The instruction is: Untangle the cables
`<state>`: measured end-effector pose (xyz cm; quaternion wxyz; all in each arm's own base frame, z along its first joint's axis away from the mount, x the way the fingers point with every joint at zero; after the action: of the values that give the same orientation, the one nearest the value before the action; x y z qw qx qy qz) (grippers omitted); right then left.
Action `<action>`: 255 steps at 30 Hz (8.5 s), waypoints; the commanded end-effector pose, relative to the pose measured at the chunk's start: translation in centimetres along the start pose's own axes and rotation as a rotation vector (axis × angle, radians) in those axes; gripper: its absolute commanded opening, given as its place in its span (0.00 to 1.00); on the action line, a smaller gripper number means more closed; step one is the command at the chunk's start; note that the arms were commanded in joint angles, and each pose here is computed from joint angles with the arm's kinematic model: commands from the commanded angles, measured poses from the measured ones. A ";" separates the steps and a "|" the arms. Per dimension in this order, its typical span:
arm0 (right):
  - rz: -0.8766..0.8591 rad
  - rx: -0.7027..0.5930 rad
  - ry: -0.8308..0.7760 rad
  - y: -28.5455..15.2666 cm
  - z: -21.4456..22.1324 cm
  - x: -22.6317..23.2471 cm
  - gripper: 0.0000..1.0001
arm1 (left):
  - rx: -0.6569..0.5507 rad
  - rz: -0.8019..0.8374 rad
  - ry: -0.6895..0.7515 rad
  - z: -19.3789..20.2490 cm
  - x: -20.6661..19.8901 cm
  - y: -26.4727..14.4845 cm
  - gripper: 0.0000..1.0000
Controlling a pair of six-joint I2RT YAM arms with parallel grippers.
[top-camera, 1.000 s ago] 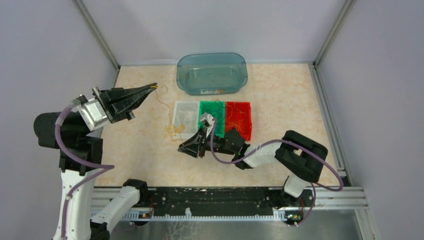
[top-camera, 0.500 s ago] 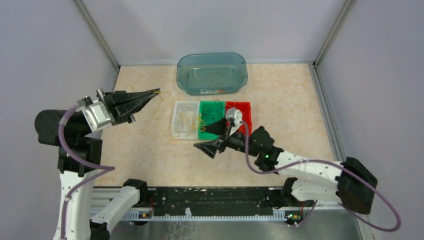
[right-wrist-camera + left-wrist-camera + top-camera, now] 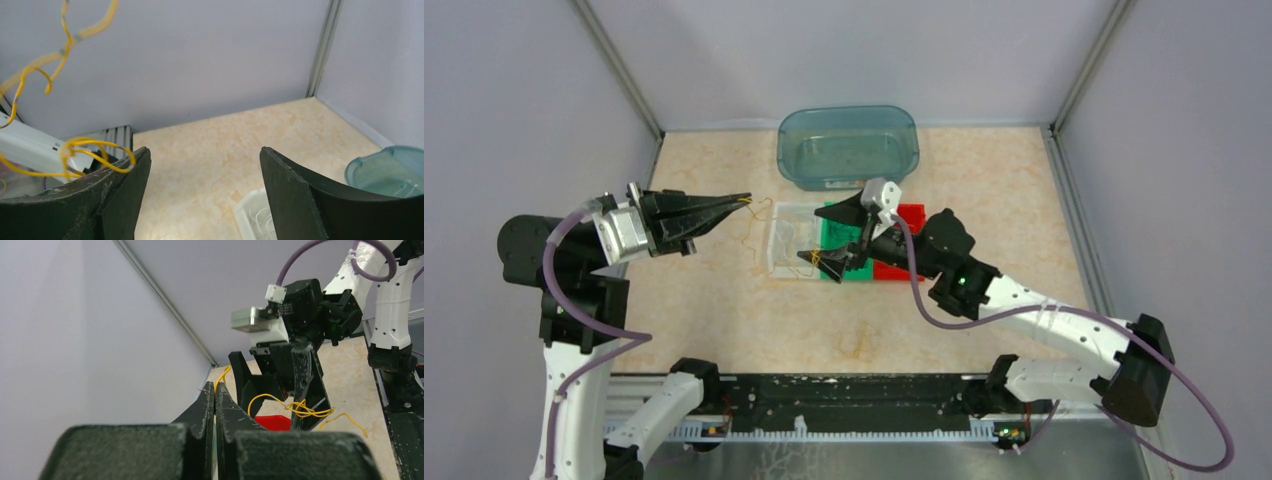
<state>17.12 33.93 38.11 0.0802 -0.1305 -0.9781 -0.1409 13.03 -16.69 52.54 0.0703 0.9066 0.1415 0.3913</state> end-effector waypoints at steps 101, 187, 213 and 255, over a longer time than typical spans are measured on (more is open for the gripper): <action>1.098 0.339 0.037 -13.0 14.4 -28.1 0.34 | 0.388 -0.194 -0.179 13.7 -2.8 -3.6 1.00; 0.932 0.441 0.065 -14.2 8.1 -21.4 0.00 | 0.609 -0.283 -0.291 19.8 -2.0 -5.1 1.00; 1.027 0.579 0.024 -14.6 14.3 -26.2 0.71 | 0.663 -0.302 -0.320 22.4 -2.5 -5.6 1.00; 1.522 -0.162 -0.203 -35.8 12.3 -28.3 0.99 | 0.713 -0.856 -0.376 43.9 -11.1 -19.5 0.99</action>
<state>30.60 -4.06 8.23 0.1219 -0.8347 -0.5343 -0.0538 34.20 -2.41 8.07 -0.1003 0.8017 0.5892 0.0116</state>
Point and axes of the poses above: each gripper's point midway between its finger pads, its own y axis out along the fingers, its own x axis along the line the jaws close on, z = x × y, the point moved 2 cm from there along -y, back along the fingers, and after that the axes turned 12 degrees about y, right-handed, at the moved point
